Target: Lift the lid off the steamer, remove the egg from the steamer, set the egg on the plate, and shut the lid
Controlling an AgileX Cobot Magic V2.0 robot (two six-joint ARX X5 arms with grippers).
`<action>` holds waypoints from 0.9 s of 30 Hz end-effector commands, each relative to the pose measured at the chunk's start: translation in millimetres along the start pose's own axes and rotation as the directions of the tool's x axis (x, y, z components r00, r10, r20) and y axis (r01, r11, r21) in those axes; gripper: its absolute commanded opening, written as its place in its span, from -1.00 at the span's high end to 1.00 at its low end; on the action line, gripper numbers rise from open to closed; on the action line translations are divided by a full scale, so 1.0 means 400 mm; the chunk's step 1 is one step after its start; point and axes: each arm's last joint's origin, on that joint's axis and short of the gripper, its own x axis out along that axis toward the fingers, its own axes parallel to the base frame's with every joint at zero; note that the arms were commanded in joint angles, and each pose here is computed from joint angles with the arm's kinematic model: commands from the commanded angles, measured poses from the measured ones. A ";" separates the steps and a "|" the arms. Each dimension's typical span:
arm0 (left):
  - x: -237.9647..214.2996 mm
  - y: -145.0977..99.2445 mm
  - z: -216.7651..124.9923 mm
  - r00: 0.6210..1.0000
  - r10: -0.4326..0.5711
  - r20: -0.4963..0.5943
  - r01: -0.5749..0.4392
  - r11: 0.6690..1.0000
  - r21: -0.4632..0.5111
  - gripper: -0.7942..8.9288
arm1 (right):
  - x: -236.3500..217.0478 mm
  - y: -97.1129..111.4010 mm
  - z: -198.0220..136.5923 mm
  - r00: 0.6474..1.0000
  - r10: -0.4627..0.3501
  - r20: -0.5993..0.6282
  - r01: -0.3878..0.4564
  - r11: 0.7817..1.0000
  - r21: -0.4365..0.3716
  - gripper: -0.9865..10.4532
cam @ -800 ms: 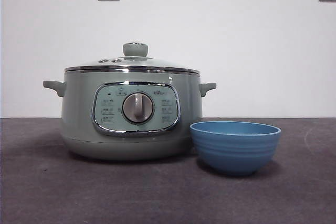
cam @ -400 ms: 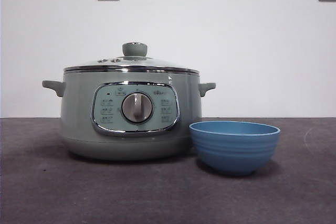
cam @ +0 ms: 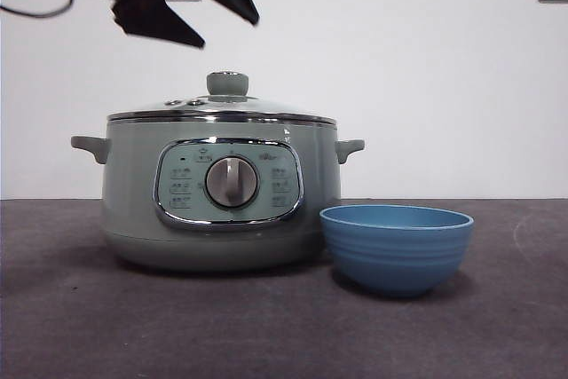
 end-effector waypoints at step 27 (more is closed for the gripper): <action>0.093 -0.007 -0.078 0.984 0.031 -0.175 -0.034 0.999 -0.012 0.26 | 0.000 0.001 0.002 1.000 -0.004 0.003 0.004 1.000 -0.008 -0.27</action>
